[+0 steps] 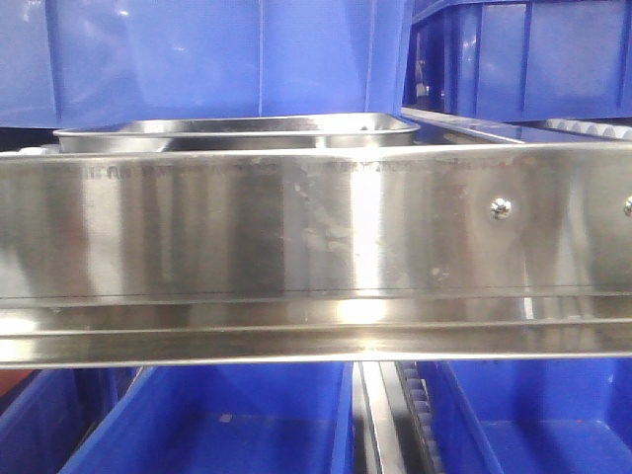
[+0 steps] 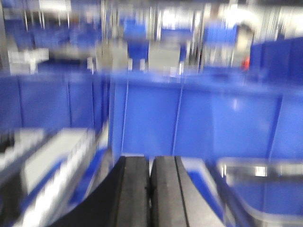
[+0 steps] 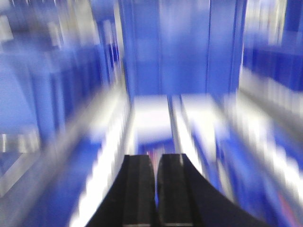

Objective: Stack silver trays without gaps
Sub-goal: 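Reach both grippers toward the silver tray on the upper shelf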

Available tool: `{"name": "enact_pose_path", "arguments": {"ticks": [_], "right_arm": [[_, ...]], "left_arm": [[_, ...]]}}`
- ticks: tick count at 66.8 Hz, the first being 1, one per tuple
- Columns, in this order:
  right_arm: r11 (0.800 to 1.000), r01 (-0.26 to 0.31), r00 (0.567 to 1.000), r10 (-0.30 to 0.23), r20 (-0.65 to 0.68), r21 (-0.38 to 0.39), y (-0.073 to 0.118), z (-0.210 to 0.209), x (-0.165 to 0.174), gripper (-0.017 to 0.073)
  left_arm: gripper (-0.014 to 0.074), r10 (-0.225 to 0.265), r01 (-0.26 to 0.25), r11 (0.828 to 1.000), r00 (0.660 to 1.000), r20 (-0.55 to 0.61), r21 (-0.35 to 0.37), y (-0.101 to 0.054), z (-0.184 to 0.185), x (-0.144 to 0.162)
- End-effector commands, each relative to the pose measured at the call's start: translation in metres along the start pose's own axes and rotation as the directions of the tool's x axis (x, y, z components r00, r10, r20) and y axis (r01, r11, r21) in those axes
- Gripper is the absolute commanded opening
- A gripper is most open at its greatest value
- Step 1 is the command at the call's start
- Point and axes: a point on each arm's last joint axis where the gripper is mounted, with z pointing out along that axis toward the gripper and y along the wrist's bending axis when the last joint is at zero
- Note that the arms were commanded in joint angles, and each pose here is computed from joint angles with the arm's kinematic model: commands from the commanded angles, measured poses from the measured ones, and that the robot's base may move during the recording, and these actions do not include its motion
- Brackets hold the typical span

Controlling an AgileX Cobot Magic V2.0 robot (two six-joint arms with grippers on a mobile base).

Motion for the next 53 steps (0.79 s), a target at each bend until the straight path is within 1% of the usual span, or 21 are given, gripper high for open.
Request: {"name": "enact_pose_path", "arguments": {"ticks": [1,4,5,8,10,13,19,27,36,43,49,53], "right_arm": [[1.0,0.022,0.984,-0.02,-0.179,0.009,0.0,0.015,-0.008,-0.0016],[0.999,0.043,0.96,-0.039,-0.276,0.006,0.0,0.023,-0.011,-0.0016],[0.998,0.058,0.95,-0.054,-0.306,0.002,0.0,0.026,-0.012,-0.0016],[0.998,0.058,0.922,-0.053,-0.383,0.002,0.0,0.033,-0.016,-0.0016],[0.998,0.058,0.894,-0.051,-0.444,0.002,0.001,0.04,-0.016,-0.0016],[0.998,0.058,0.861,-0.05,-0.505,0.001,0.001,0.049,-0.019,-0.0016],[0.998,0.058,0.824,-0.048,-0.565,0.001,0.001,0.064,-0.02,-0.0016],[0.998,0.059,0.785,-0.046,-0.618,0.0,0.001,0.082,-0.016,-0.0016],[0.999,0.054,0.765,-0.039,-0.642,0.004,0.001,0.093,-0.013,-0.0016],[0.999,0.054,0.769,-0.039,-0.638,0.003,0.001,0.1,-0.012,-0.0016],[0.999,0.054,0.777,-0.04,-0.629,0.003,0.001,0.103,-0.013,-0.0016],[0.999,0.054,0.783,-0.04,-0.621,0.003,0.001,0.103,-0.013,-0.0016]], "left_arm": [[-0.0015,0.0,-0.001,1.0,0.989,-0.151,-0.003,0.0,0.01,-0.003],[-0.0015,0.003,-0.006,1.0,0.969,-0.248,-0.009,0.0,0.017,-0.004],[-0.0015,0.003,-0.006,1.0,0.962,-0.274,-0.011,0.0,0.02,-0.003],[-0.0015,0.003,-0.008,1.0,0.941,-0.337,-0.013,0.0,0.026,-0.003],[-0.0015,0.003,-0.01,1.0,0.926,-0.378,-0.015,0.0,0.031,-0.003],[-0.0015,0.003,-0.011,1.0,0.91,-0.414,-0.016,0.0,0.036,-0.004],[-0.0015,0.004,-0.012,1.0,0.899,-0.437,-0.015,0.0,0.047,-0.005],[-0.0015,0.008,-0.014,1.0,0.915,-0.403,-0.013,-0.001,0.054,-0.008],[-0.0015,0.009,-0.013,1.0,0.943,-0.332,-0.008,-0.001,0.056,-0.014],[-0.0015,0.01,-0.011,1.0,0.962,-0.274,-0.005,-0.001,0.058,-0.02],[-0.0015,0.008,-0.009,1.0,0.967,-0.254,-0.003,-0.002,0.059,-0.021],[-0.0015,-0.003,0.004,1.0,0.97,-0.242,0.002,-0.002,0.059,-0.022]]}}
